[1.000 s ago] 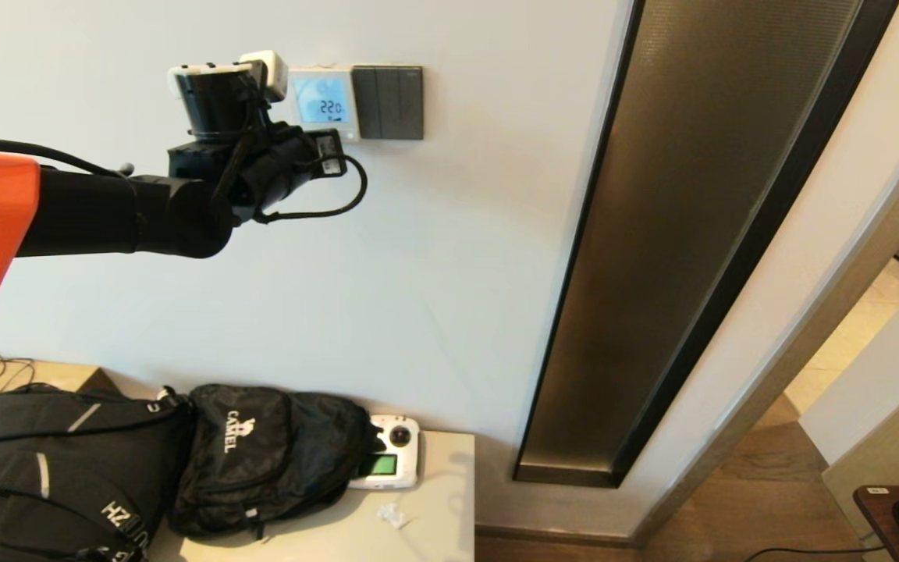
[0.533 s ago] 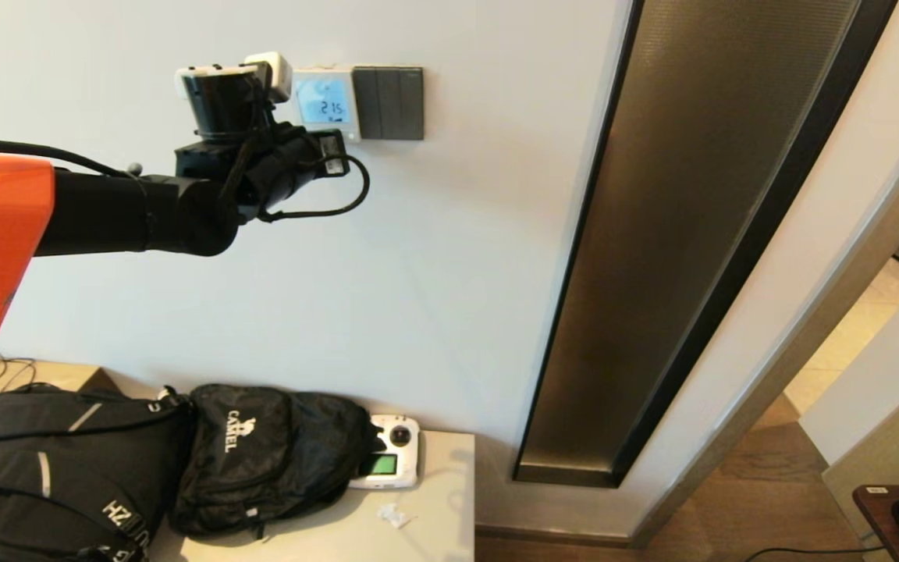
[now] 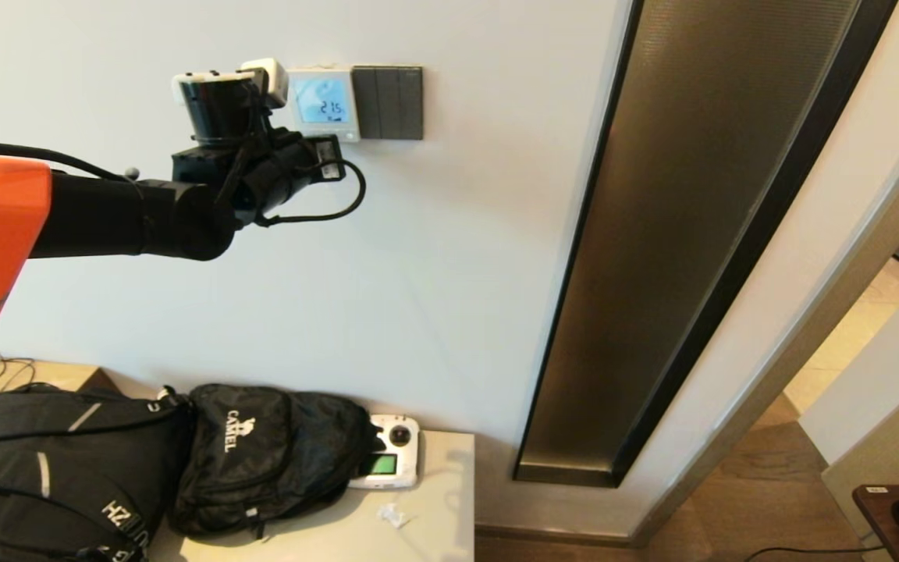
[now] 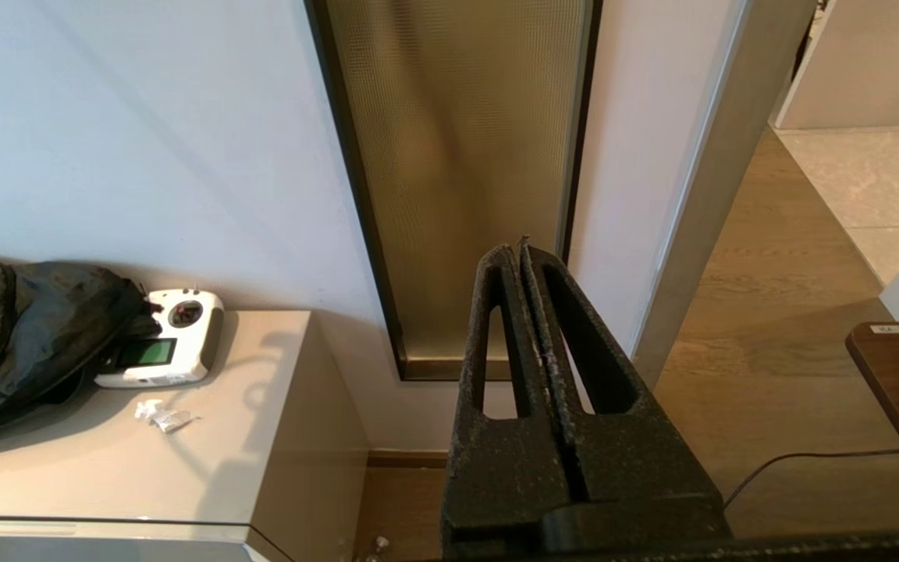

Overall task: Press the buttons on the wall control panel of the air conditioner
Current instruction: Press the temperature increase button

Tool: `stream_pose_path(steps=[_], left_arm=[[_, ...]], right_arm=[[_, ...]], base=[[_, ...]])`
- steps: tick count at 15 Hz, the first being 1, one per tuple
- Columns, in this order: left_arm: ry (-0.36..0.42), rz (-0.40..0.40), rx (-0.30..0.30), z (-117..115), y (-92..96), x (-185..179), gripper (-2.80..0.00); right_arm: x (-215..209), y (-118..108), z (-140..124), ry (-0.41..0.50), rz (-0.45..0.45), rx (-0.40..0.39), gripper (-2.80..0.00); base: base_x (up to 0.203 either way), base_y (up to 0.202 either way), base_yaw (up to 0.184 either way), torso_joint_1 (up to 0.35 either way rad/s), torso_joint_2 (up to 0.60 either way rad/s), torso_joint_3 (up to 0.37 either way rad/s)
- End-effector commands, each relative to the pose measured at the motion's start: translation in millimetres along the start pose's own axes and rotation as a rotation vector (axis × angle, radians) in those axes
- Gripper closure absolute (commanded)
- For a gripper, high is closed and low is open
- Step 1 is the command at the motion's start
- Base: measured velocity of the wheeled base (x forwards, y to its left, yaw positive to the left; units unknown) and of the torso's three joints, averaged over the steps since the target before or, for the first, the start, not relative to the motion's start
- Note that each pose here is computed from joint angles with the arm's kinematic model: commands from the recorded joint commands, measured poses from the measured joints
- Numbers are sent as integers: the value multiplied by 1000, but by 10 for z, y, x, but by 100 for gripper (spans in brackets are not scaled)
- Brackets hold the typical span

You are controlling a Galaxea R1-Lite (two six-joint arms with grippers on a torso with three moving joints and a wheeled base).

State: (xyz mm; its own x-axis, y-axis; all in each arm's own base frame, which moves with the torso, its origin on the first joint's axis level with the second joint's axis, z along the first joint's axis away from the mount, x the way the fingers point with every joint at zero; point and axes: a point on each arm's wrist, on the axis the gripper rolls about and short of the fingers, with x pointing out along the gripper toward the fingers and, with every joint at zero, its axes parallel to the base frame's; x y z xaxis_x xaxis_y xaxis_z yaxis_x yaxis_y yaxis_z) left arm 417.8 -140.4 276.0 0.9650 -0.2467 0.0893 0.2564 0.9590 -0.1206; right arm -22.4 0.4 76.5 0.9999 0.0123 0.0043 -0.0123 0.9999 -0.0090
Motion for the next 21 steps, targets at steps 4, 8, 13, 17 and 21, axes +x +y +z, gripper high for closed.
stream_pose_path(steps=[4,8,13,17,21], left_arm=[[-15,-1,-3,89,-13,-58,0],[-9,-11,-2,62,-65,-30,0],[-3,-15,1,25,-72,4,0],[5,-13,2,-34,-68,102,0],[8,-8,1,-55,-39,120,0]], right_arm=[[1,0,1,1,0,0,0],[1,0,1,1,0,0,0],[1,0,1,1,0,0,0],[1,0,1,1,0,0,0],[1,0,1,1,0,0,0]], base=[[0,0,0,0,0,0],[0,0,0,0,0,0],[0,0,0,0,0,0],[0,0,0,0,0,0],[0,0,0,0,0,0]])
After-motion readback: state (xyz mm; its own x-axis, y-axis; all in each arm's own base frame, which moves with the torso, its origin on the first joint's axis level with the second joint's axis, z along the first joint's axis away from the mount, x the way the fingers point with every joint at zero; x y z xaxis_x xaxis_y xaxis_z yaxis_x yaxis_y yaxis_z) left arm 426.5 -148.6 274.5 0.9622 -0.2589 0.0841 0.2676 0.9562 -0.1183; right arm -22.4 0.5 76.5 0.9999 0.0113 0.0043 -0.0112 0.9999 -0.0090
